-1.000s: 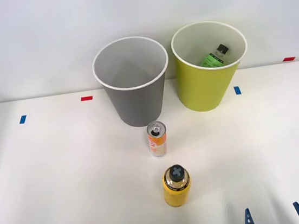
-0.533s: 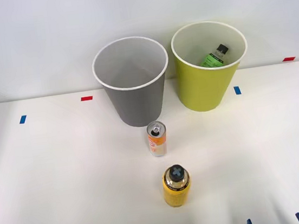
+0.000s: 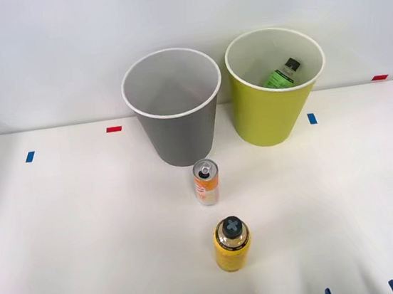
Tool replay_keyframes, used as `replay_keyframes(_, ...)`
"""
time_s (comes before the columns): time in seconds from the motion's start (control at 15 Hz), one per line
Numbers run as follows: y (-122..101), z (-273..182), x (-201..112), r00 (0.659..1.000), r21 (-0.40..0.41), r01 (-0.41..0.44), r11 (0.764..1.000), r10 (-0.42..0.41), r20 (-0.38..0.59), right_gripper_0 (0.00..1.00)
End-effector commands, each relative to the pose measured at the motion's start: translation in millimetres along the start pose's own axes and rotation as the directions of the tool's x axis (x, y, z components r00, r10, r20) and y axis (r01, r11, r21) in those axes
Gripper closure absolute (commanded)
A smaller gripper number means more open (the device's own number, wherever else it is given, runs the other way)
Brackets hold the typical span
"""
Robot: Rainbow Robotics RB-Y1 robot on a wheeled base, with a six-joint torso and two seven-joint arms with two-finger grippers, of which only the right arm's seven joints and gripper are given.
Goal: Put cans in the gray bin, plastic bottles in the light green bin
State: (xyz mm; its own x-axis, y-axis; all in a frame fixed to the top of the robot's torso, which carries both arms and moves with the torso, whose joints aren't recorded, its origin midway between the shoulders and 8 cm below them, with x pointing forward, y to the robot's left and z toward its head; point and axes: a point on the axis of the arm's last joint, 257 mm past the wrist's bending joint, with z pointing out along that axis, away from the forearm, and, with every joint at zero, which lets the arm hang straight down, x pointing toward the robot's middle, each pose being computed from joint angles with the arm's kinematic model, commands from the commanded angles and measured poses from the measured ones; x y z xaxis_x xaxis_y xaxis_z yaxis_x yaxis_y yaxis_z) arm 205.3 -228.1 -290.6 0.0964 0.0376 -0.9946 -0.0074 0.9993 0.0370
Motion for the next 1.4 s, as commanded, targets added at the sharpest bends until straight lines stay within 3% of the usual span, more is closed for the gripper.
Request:
replay_keyframes(0.07,0.1,0.0,0.0,1.0,0.0,0.0,1.0,0.0,0.0,0.0)
replay_keyframes(1.4,0.1,0.0,0.0,1.0,0.0,0.0,1.0,0.0,0.0,0.0)
